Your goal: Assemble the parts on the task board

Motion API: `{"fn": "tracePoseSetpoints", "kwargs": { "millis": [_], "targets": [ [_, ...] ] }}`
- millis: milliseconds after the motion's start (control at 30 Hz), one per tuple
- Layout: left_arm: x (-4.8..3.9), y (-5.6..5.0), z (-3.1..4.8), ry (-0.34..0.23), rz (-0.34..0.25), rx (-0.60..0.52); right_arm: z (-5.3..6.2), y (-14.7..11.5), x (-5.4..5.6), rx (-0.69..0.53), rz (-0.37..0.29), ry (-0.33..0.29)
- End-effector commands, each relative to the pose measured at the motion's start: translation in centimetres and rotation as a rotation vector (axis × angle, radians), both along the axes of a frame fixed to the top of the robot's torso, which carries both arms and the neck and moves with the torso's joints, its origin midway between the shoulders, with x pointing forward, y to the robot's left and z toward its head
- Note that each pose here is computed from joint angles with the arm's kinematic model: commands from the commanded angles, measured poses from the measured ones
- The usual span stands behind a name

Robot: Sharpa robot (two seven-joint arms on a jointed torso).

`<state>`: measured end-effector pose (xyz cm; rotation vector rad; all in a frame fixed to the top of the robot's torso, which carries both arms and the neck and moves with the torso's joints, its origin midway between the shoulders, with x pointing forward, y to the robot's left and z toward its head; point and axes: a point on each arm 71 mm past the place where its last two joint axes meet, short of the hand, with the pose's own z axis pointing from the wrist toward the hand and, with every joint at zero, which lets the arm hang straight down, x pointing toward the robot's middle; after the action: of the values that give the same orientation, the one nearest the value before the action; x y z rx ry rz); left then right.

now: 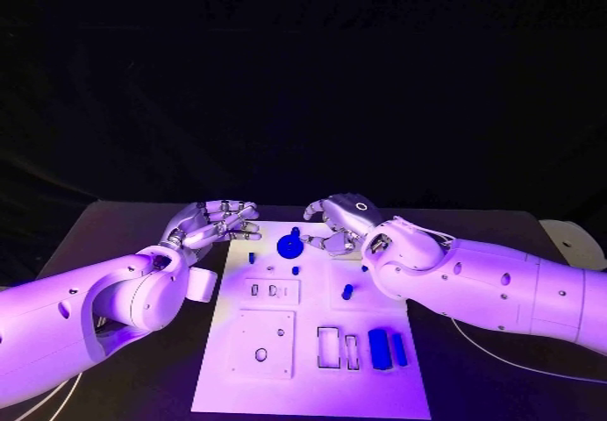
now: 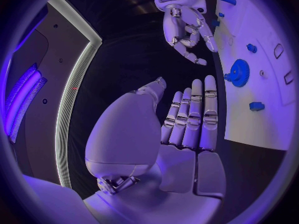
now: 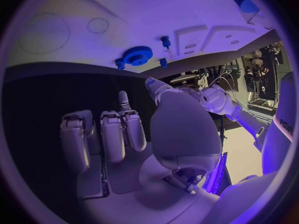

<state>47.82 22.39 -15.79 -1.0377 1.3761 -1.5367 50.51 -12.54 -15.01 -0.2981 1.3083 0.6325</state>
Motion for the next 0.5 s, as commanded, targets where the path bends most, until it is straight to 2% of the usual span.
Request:
{"fn": "tracePoseSetpoints", "kwargs": {
  "millis": [33,167,300,500],
  "targets": [
    [-0.01,-0.1,0.12,-0.003,-0.014,-0.008,1.3,-2.1,-0.2,0.1,0.003,0.007],
    [-0.03,0.1,0.12,-0.002,-0.013,-0.007,1.6,-5.8,0.1,0.115,-0.039,0.127],
    [-0.05,0.0,0.13,-0.002,-0.018,-0.009,1.4,-10.1,0.2,0.13,-0.054,0.257],
    [0.01,-0.1,0.11,-0.005,-0.02,-0.011,0.1,-14.1,-0.6,0.146,-0.058,0.346]
  ]
}}
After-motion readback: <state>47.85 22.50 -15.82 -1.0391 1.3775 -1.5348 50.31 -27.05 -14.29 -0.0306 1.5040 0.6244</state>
